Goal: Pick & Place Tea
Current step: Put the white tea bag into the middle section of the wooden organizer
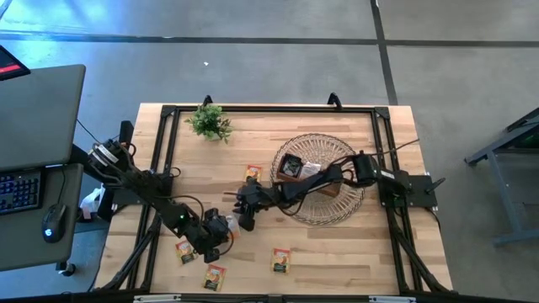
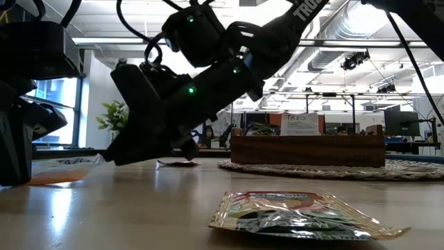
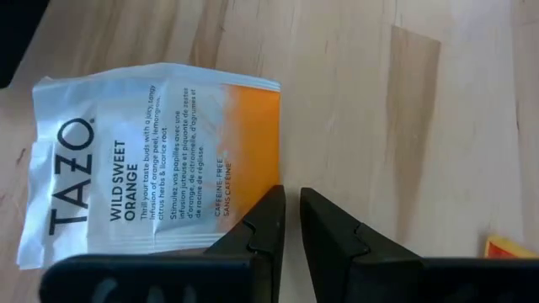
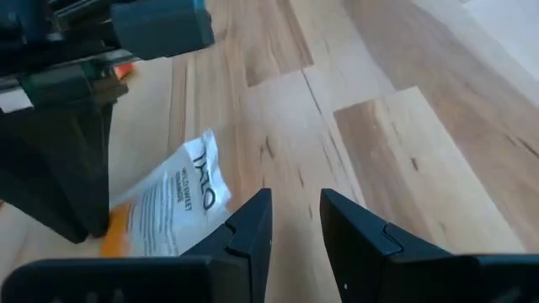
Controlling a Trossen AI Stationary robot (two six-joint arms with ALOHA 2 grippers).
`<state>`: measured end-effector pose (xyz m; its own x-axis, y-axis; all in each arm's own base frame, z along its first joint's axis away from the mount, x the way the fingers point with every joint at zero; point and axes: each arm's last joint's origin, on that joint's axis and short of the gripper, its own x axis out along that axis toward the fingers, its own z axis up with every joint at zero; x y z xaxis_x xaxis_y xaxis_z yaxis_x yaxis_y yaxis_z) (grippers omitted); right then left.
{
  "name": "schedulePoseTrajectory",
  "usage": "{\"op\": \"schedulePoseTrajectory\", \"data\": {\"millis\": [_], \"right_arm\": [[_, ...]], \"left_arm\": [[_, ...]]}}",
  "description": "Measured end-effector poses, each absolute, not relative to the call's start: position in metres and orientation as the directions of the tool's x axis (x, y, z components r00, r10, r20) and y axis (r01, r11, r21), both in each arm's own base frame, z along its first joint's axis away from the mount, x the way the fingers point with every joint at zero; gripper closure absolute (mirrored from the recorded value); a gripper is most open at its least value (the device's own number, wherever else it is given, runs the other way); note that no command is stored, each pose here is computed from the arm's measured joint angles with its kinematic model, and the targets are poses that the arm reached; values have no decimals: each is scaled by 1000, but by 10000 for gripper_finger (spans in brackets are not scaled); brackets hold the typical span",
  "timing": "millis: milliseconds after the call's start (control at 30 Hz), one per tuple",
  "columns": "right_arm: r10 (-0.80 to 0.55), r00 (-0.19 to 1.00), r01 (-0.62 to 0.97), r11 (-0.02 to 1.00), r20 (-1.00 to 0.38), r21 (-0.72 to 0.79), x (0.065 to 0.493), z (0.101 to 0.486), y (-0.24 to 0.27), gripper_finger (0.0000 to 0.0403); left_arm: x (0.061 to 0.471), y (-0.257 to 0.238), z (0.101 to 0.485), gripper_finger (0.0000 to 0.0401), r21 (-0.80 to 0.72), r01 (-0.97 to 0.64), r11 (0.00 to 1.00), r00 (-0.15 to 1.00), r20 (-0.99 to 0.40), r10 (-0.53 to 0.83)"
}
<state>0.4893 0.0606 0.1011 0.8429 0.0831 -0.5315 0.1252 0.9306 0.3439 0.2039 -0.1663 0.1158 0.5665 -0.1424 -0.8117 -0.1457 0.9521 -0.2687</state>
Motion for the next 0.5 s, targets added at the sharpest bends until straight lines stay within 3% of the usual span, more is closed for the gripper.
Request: {"op": "schedulePoseTrajectory", "data": {"millis": [500], "right_arm": [[172, 863, 89, 874, -475, 478, 492, 106, 63, 304]], "left_arm": [[204, -166, 115, 357, -268, -148, 952, 564, -814, -141]]}}
